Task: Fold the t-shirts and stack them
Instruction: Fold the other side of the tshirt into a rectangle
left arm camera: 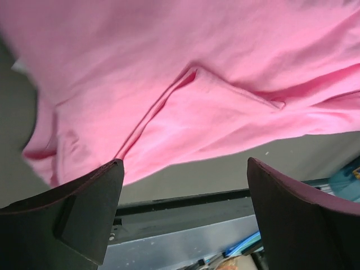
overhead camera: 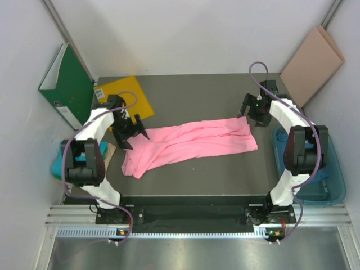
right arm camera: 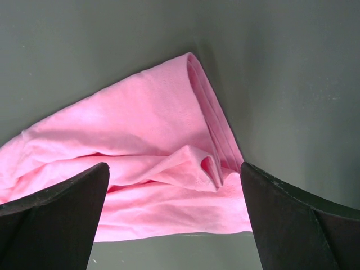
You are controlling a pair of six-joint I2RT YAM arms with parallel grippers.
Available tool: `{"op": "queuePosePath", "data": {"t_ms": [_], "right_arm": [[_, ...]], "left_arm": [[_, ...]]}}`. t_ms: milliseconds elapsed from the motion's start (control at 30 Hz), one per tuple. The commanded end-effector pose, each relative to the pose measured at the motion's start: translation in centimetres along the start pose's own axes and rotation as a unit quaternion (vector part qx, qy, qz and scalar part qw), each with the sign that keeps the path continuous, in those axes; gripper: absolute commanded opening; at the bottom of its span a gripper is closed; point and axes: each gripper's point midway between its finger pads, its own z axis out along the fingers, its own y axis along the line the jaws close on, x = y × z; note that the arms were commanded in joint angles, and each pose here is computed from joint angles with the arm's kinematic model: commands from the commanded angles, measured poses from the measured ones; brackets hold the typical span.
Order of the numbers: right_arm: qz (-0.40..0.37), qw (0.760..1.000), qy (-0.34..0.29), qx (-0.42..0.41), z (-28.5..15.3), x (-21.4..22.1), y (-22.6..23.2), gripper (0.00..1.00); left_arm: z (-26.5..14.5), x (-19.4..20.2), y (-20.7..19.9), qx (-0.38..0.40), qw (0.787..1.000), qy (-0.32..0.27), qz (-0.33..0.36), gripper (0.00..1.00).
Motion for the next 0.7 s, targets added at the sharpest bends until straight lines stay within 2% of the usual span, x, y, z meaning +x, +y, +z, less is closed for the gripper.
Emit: {"op": "queuePosePath", "data": {"t_ms": [0, 267, 333, 367, 400, 500, 600, 633, 667], "right_arm": [[0.004, 1.000, -0.016, -0.023, -0.3, -1.1, 1.5, 0.99], [0.008, 0.999, -0.019, -0.029, -0.8, -1.2, 1.8, 1.00], [0.010, 0.999, -0.015, -0.029, -0.7, -0.9, 1.7, 1.00], [0.010, 0.999, -0.016, -0.030, -0.8, -0.9, 1.8, 1.00], [0.012, 0.999, -0.014, -0.030, -0.7, -0.8, 1.7, 1.00], [0.012, 0.999, -0.015, -0.031, -0.8, -0.9, 1.7, 1.00], [0.010, 0.999, -0.015, -0.032, -0.9, -1.0, 2.0, 1.00], [0.012, 0.999, -0.015, -0.031, -0.9, -1.1, 1.9, 1.00], [0.012, 0.999, -0.015, -0.031, -0.9, -1.2, 1.9, 1.00]], "left_arm": [[3.6, -0.8, -1.9, 0.002, 0.999, 0.009, 0.052, 0.93], [6.6, -1.8, -1.9, -0.010, 0.998, 0.012, 0.058, 0.86], [7.1, -2.2, -1.9, -0.013, 0.998, 0.013, 0.060, 0.79], [7.3, -2.2, -1.9, -0.014, 0.998, 0.015, 0.062, 0.74], [7.4, -2.4, -2.0, -0.012, 0.998, 0.015, 0.063, 0.63], [8.3, -2.6, -1.9, -0.017, 0.997, 0.019, 0.071, 0.46], [8.8, -2.7, -2.3, -0.016, 0.997, 0.026, 0.077, 0.06], [8.4, -2.8, -2.4, -0.017, 0.997, 0.023, 0.078, 0.00], [8.1, -2.8, -2.6, -0.015, 0.996, 0.021, 0.080, 0.00]]}}
